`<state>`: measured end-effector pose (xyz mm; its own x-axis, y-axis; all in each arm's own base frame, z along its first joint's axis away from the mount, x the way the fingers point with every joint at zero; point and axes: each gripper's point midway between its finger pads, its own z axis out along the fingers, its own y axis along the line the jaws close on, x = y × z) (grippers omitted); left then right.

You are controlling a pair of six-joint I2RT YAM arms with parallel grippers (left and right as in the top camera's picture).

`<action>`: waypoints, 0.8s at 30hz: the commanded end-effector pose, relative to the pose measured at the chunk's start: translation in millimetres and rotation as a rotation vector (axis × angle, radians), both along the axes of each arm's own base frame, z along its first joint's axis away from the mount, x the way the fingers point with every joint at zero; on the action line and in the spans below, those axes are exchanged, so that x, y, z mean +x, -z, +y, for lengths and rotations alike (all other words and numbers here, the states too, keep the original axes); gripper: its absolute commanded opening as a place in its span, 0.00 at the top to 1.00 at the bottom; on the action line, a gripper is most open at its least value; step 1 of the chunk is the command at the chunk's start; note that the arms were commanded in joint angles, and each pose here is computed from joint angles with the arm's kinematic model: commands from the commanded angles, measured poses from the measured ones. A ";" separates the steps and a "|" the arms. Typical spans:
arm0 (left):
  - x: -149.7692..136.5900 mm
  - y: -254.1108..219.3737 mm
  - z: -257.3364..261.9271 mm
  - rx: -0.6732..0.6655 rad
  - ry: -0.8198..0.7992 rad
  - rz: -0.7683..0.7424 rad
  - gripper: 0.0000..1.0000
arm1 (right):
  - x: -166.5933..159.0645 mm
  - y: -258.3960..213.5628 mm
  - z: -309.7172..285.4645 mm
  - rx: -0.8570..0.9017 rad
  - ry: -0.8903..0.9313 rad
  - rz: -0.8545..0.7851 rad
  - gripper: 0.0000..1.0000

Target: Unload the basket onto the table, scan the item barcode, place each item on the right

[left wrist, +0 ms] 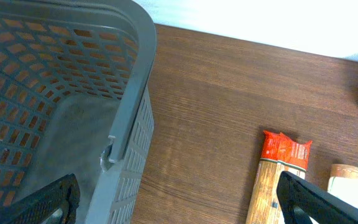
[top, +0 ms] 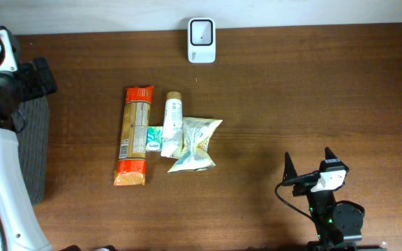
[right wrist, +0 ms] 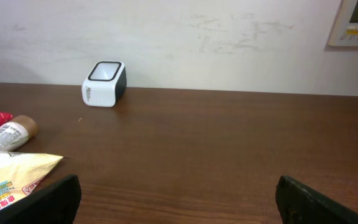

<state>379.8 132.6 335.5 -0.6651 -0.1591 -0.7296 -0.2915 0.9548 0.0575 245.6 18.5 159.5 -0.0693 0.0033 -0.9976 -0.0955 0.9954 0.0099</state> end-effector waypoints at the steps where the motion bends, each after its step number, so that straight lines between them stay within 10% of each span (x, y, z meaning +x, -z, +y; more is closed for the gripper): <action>1: -1.6 -6.2 1.9 0.023 0.005 -0.007 0.01 | -0.2 2.4 1.1 0.011 -0.003 0.005 0.01; 14: -1.6 -6.0 1.9 0.023 0.005 -0.007 0.01 | -11.9 -41.8 41.7 0.021 -0.247 -0.111 0.01; 24: -1.6 -6.0 1.9 0.023 0.005 -0.007 0.01 | -5.7 -114.8 79.9 0.080 -0.485 0.171 0.02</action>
